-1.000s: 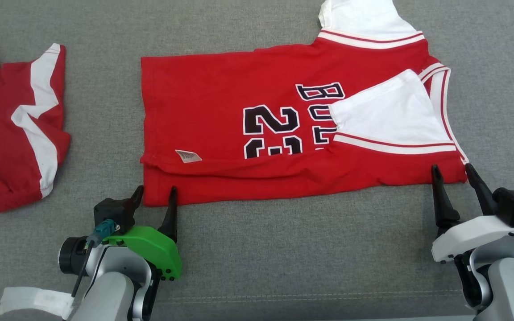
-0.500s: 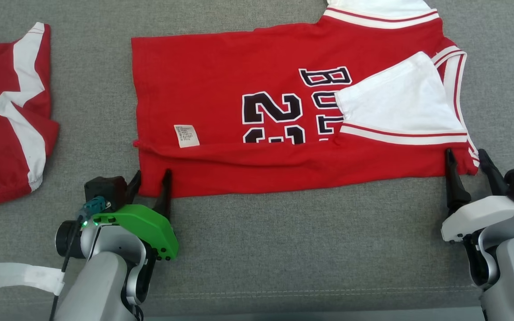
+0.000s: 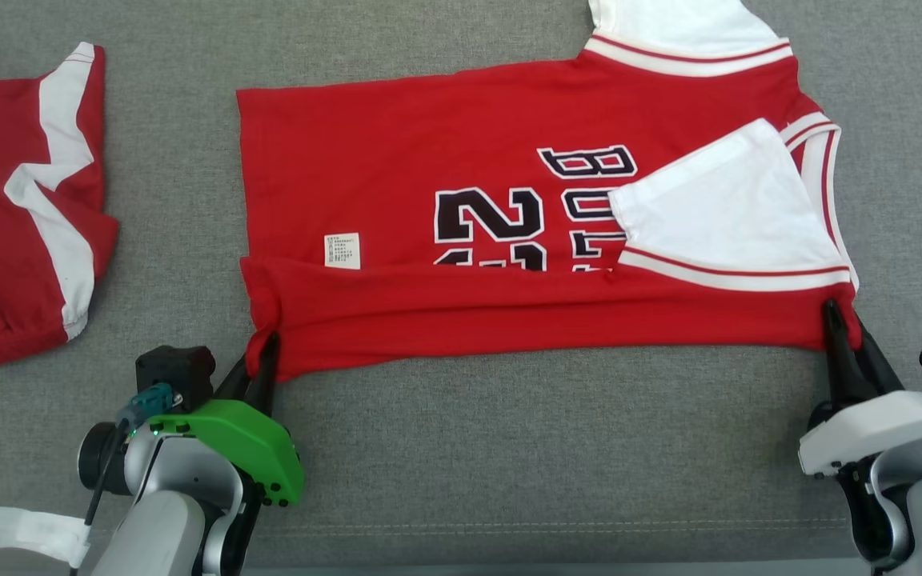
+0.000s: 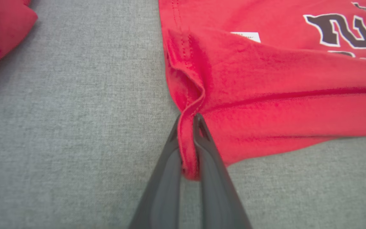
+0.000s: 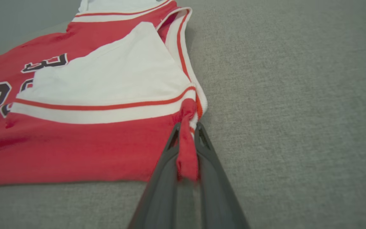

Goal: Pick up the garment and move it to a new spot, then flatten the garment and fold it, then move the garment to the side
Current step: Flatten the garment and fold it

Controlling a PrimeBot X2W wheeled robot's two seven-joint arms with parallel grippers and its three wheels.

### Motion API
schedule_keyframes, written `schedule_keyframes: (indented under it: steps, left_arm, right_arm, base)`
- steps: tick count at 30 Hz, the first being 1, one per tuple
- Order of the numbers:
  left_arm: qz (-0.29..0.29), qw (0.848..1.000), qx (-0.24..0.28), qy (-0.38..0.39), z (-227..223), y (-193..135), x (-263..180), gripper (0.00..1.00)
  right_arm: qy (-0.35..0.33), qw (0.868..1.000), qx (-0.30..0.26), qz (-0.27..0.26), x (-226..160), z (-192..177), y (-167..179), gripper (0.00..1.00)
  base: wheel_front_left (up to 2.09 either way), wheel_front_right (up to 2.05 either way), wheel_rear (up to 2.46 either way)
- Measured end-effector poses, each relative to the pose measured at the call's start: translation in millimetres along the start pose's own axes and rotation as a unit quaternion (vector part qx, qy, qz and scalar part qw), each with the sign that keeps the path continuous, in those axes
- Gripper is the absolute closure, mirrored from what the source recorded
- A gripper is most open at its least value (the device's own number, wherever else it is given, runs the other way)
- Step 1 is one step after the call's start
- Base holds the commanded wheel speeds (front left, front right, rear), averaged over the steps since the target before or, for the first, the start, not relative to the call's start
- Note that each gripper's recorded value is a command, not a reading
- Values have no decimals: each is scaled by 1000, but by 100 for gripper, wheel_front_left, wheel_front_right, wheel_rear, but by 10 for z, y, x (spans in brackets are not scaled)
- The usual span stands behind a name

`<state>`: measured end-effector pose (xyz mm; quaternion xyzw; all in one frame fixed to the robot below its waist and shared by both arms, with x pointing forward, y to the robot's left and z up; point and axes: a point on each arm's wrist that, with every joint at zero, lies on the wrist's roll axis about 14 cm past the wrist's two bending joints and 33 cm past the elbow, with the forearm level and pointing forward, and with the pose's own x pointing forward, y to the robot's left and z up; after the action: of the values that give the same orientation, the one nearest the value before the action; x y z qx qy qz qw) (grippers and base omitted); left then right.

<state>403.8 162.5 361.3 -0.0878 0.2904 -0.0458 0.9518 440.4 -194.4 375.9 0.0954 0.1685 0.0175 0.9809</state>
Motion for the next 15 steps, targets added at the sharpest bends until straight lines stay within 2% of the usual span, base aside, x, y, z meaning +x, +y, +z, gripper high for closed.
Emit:
schedule_keyframes:
  steps: [8, 15]
  left_arm:
    - [4, 1000, 6, 19, -33, 78, -213, 100]
    - [4, 999, -10, 53, -201, 55, -311, 100]
  right_arm:
    - [23, 999, 28, -21, -420, -80, -15, 100]
    - [57, 996, 53, -35, -682, -246, -45, 100]
  base:
    - [0, 0, 0]
    - [0, 0, 0]
